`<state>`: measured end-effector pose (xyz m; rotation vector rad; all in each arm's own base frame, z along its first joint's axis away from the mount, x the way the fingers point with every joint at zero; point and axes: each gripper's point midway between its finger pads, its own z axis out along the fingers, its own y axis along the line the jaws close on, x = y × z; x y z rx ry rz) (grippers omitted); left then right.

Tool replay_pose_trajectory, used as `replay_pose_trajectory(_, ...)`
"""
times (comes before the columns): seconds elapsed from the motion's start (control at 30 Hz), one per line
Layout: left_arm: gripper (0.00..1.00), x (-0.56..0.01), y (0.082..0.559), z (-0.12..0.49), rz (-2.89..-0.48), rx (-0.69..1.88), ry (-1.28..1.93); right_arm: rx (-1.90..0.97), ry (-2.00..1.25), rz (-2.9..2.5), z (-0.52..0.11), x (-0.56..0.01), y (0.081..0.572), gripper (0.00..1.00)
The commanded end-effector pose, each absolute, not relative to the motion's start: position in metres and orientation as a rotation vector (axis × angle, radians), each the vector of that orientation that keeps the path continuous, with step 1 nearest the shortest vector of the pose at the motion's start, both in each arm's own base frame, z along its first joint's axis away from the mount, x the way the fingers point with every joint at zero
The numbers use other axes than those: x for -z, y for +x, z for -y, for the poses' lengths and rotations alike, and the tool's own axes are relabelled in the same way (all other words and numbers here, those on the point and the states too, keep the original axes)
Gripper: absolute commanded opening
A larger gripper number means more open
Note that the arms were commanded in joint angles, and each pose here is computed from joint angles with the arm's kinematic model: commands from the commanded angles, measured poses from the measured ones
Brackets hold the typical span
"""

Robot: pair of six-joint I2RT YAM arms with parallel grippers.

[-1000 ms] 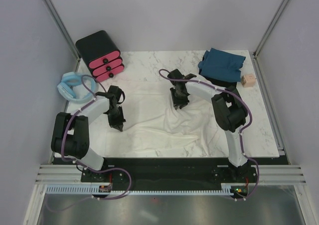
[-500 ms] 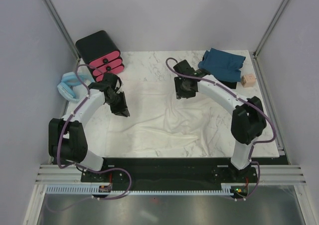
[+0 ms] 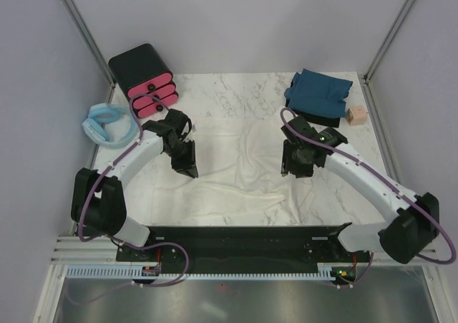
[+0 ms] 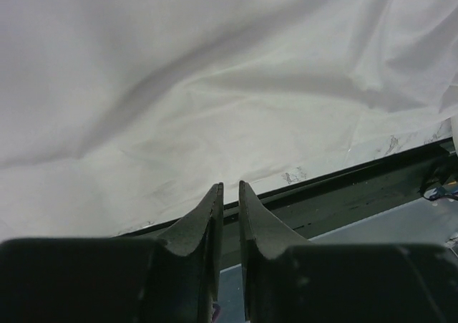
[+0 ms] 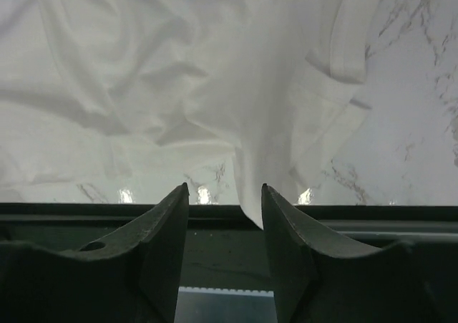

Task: Fold and stack the t-shirts

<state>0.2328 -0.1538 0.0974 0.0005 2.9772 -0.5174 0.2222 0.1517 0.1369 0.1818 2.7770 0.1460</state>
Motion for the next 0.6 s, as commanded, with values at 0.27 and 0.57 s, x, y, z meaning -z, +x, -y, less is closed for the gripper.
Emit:
replay_pose_trajectory(0.27,0.19,-0.102,0.237,0.155,-2.95,0.527,0.03,-0.229,0.406,-2.884,-0.111,-0.129,0.108,0.58)
replay_pose_trajectory(0.57,0.19,-0.113,0.239,0.156,-2.929,0.543,0.027,-0.222,0.401,-2.812,-0.106,-0.117,0.112,0.59)
